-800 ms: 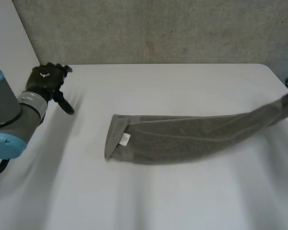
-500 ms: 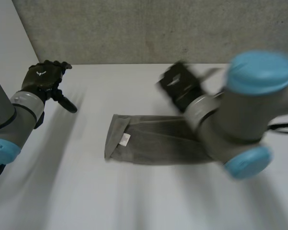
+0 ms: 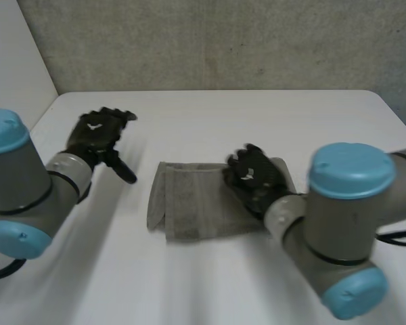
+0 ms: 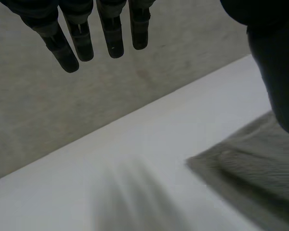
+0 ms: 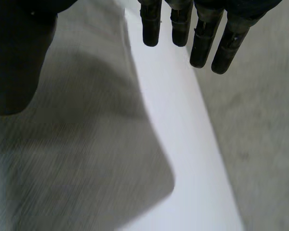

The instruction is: Fold the towel.

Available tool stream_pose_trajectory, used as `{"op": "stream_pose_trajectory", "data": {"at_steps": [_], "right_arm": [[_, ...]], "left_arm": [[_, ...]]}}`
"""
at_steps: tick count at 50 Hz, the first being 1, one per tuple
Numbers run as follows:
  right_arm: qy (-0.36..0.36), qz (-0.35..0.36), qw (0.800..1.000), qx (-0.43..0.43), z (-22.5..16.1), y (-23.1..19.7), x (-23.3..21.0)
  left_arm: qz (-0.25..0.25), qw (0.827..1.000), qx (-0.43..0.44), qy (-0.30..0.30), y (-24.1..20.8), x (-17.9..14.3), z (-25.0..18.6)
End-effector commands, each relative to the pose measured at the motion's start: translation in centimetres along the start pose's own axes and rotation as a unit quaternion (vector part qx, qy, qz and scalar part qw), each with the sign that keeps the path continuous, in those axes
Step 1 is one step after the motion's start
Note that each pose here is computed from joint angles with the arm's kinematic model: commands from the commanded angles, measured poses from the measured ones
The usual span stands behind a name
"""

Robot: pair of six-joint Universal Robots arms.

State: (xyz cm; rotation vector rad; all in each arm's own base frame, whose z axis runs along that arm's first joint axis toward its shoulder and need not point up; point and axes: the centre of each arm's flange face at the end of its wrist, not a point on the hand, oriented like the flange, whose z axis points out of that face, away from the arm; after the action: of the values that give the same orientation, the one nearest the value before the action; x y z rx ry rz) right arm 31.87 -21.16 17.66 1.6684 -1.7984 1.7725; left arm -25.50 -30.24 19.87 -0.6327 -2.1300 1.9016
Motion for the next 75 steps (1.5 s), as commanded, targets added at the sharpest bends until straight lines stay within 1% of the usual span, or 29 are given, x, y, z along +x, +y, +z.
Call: {"op": "stream_pose_trajectory", "data": {"at_steps": [1, 3, 6, 12, 15, 17, 20, 22, 23, 25, 28, 30, 31, 33, 36, 38, 42, 50, 55, 57, 58, 60, 61, 62, 63, 68, 69, 71, 75], "right_arm": [[-0.013, 0.071, 0.992, -0.101, -1.0, 7.3, 0.7], [-0.021, 0.081, 0.991, -0.107, -1.1, 8.2, 0.7], [-0.019, 0.095, 0.989, -0.108, -0.9, 9.5, 1.3], [0.013, 0.093, 0.991, -0.099, -0.1, 10.4, 2.5], [0.038, 0.088, 0.992, -0.077, 0.5, 9.8, 3.5], [0.079, 0.080, 0.992, -0.055, 1.4, 9.0, 5.2], [0.098, 0.076, 0.991, -0.043, 1.7, 8.2, 6.2], [0.114, 0.060, 0.992, 0.001, 2.0, 4.9, 7.0], [0.114, 0.059, 0.992, 0.002, 2.0, 4.9, 7.0], [0.088, 0.035, 0.993, 0.067, 2.1, 0.3, 5.1], [0.069, 0.026, 0.993, 0.093, 2.2, -1.4, 3.6], [0.031, -0.004, 0.991, 0.127, 2.6, -3.8, 0.4], [0.030, -0.004, 0.991, 0.128, 2.6, -3.9, 0.4], [-0.024, -0.059, 0.985, 0.163, 2.3, -5.5, -3.5], [-0.053, -0.089, 0.979, 0.178, 2.0, -5.9, -5.4], [-0.100, -0.130, 0.967, 0.196, 1.3, -5.8, -8.4], [-0.113, -0.146, 0.963, 0.194, 1.1, -5.4, -9.3], [-0.102, -0.104, 0.969, 0.198, -0.7, -6.0, -7.4], [-0.084, -0.046, 0.978, 0.185, -1.8, -5.5, -4.9], [-0.064, 0.001, 0.982, 0.178, -2.2, -5.3, -2.8], [-0.064, 0.001, 0.982, 0.178, -2.2, -5.3, -2.8], [-0.038, 0.053, 0.983, 0.174, -2.3, -5.2, -0.3], [-0.038, 0.053, 0.983, 0.173, -2.3, -5.2, -0.3], [-0.021, 0.082, 0.983, 0.165, -2.0, -4.7, 1.1], [-0.021, 0.082, 0.983, 0.165, -2.0, -4.7, 1.1], [0.029, 0.201, 0.972, 0.121, -0.4, -2.0, 5.8], [0.029, 0.201, 0.972, 0.121, -0.4, -2.0, 5.8], [0.030, 0.253, 0.963, 0.085, 0.4, -0.6, 6.3], [0.009, 0.291, 0.955, 0.048, 1.8, 0.8, 5.6]], "left_arm": [[0.007, 0.997, -0.008, 0.081, 0.7, 4.6, -1.8], [0.012, 0.993, -0.016, 0.115, 1.3, 6.5, -2.9], [0.016, 0.991, -0.020, 0.135, 1.8, 7.9, -3.7], [0.017, 0.991, -0.014, 0.135, 2.1, 8.1, -3.9], [0.017, 0.991, -0.013, 0.133, 2.0, 7.9, -3.9], [0.016, 0.991, -0.012, 0.129, 2.0, 7.7, -3.8], [0.014, 0.993, -0.006, 0.118, 1.6, 7.0, -3.5], [0.011, 0.995, 0.007, 0.101, 0.5, 5.9, -3.3], [0.011, 0.995, 0.007, 0.101, 0.5, 5.9, -3.3], [0.010, 0.995, 0.017, 0.093, -0.1, 5.3, -3.2], [0.006, 0.996, 0.036, 0.078, -1.4, 4.3, -3.1], [0.000, 0.997, 0.053, 0.058, -2.6, 2.9, -3.0], [0.000, 0.997, 0.054, 0.058, -2.6, 2.9, -3.0], [-0.012, 0.997, 0.062, 0.036, -3.2, 1.5, -2.7], [-0.019, 0.997, 0.063, 0.028, -3.3, 1.1, -2.6], [-0.029, 0.997, 0.063, 0.019, -3.3, 0.7, -2.5], [-0.029, 0.998, 0.061, 0.018, -3.2, 0.7, -2.5], [-0.030, 0.998, 0.062, 0.017, -3.2, 0.6, -2.4], [-0.027, 0.997, 0.075, 0.023, -3.8, 1.1, -2.0], [-0.030, 0.996, 0.077, 0.030, -3.8, 1.6, -1.5], [-0.030, 0.996, 0.077, 0.030, -3.8, 1.6, -1.5], [-0.033, 0.996, 0.079, 0.039, -3.9, 2.3, -1.2], [-0.038, 0.995, 0.082, 0.053, -4.0, 3.3, -1.0], [-0.045, 0.993, 0.082, 0.067, -4.0, 4.4, -0.9], [-0.045, 0.993, 0.082, 0.067, -4.0, 4.4, -0.9], [-0.071, 0.992, 0.059, 0.092, -2.4, 7.3, 0.0], [-0.071, 0.992, 0.059, 0.092, -2.4, 7.3, 0.0], [-0.072, 0.992, 0.049, 0.095, -1.6, 8.0, 0.0], [-0.066, 0.994, 0.012, 0.092, 1.2, 9.5, 0.1]]}}
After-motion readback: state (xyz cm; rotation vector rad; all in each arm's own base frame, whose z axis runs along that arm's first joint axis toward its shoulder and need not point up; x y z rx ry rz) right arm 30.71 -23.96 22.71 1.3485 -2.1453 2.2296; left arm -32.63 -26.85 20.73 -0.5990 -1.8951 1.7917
